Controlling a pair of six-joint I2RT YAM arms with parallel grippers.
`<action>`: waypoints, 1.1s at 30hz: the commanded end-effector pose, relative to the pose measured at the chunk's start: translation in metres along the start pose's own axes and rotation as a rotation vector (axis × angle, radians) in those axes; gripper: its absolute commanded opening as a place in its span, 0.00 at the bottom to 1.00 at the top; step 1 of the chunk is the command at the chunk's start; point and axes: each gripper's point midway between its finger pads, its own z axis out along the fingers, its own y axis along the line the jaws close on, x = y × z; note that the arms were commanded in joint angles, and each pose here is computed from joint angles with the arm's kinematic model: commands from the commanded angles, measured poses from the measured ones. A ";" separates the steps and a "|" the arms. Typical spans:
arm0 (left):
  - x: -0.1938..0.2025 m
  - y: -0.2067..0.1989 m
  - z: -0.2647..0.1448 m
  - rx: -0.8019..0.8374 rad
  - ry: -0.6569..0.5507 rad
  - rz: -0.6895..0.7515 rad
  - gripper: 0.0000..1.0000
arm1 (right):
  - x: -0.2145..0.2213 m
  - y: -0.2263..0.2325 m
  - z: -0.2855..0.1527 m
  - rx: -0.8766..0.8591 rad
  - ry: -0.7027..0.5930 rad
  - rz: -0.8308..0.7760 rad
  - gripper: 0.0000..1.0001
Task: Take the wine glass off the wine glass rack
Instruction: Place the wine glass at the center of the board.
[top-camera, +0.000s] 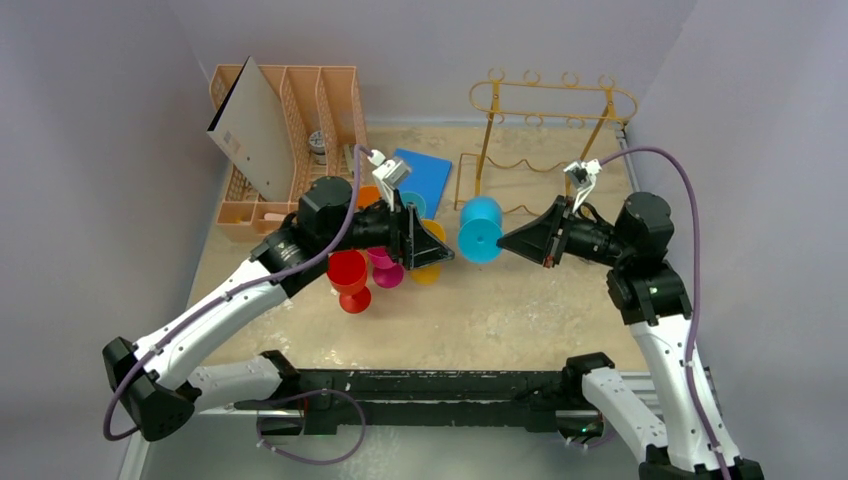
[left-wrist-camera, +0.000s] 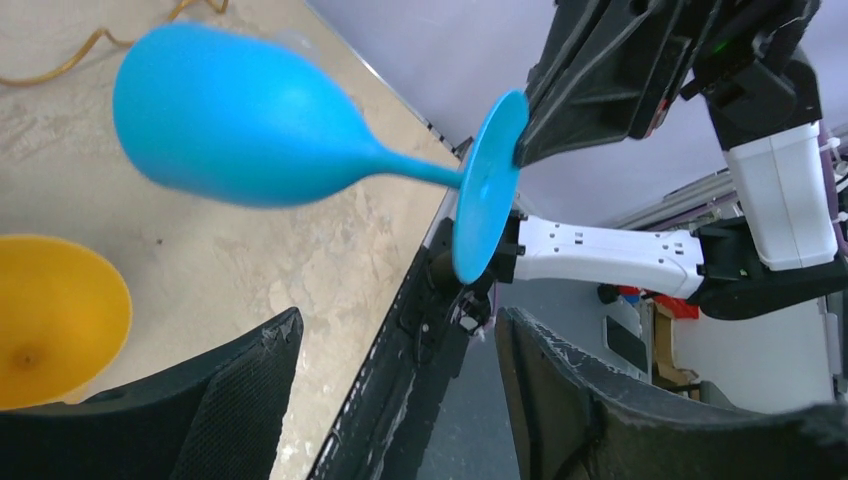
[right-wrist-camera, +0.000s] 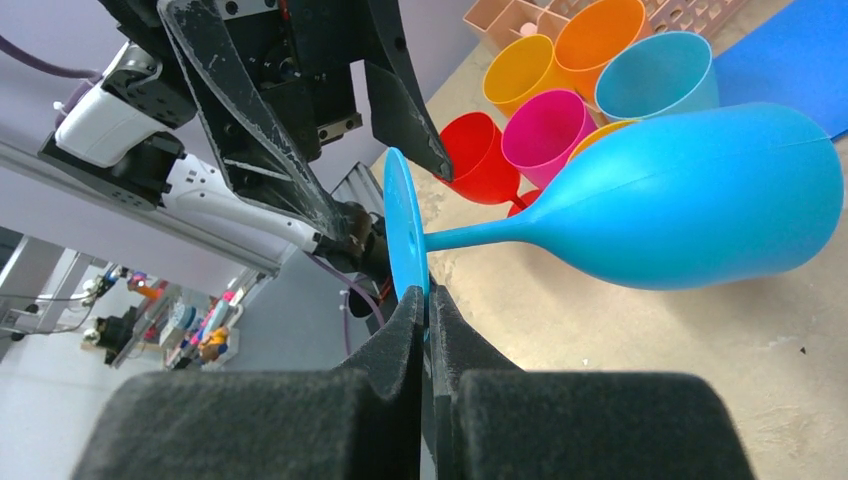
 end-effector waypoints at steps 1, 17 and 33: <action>-0.025 -0.019 0.016 0.083 -0.101 0.031 0.68 | -0.001 0.007 0.003 -0.055 0.005 -0.018 0.00; -0.010 -0.034 0.039 0.191 -0.009 0.023 0.24 | 0.000 -0.002 0.010 -0.061 0.016 -0.008 0.00; -0.008 -0.047 0.021 0.237 -0.022 0.190 0.00 | -0.020 -0.001 0.013 -0.033 -0.024 -0.002 0.52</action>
